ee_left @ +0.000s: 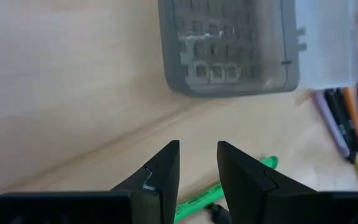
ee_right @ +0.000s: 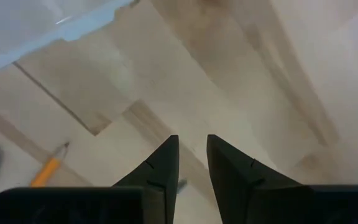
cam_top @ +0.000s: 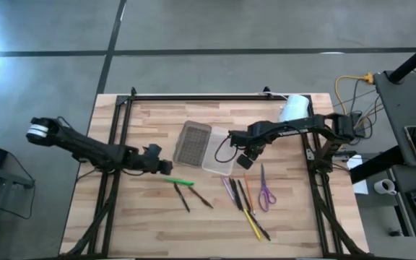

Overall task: Pick & place school supplies into a supply box
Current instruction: Adjust the black supply box

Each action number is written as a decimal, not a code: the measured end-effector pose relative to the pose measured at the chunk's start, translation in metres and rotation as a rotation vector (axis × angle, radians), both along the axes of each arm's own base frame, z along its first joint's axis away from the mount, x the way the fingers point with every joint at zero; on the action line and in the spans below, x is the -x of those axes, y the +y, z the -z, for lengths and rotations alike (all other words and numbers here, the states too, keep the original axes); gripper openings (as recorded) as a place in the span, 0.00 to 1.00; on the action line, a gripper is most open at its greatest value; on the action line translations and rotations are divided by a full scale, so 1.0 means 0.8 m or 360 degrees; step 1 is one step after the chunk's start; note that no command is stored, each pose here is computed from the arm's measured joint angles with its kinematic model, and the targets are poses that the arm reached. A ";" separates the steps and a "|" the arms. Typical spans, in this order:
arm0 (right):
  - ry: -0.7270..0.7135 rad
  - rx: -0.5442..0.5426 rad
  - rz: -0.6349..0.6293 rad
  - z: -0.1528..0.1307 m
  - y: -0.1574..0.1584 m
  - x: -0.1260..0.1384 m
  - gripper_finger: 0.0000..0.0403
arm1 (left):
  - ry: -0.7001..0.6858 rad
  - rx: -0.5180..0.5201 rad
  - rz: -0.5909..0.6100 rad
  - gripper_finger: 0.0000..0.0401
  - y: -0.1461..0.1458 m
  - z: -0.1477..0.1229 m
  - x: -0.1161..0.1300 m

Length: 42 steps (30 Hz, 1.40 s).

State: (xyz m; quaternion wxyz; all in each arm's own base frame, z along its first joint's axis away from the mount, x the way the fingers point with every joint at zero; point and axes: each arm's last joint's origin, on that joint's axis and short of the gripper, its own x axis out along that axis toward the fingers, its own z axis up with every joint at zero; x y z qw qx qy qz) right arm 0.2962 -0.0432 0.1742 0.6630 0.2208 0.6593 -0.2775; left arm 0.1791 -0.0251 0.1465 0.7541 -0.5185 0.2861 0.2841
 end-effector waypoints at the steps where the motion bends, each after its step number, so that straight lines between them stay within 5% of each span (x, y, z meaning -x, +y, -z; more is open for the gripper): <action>1: -0.0003 -0.0002 0.0015 0.004 0.000 0.001 0.19 | -0.0009 0.0003 0.0002 0.23 -0.001 0.000 -0.005; 17: -0.0285 -0.0075 0.0094 0.022 -0.002 -0.009 0.18 | 0.0125 -0.0126 -0.0103 0.23 -0.009 0.026 -0.068; 33: -0.0560 -0.0423 -0.0373 0.003 0.052 -0.099 0.17 | 0.0172 -0.0327 -0.0328 0.23 0.044 0.024 -0.065; 42: -0.0215 0.0056 -0.0191 -0.027 0.013 -0.050 0.18 | 0.0239 -0.0329 -0.0312 0.23 0.042 0.015 -0.052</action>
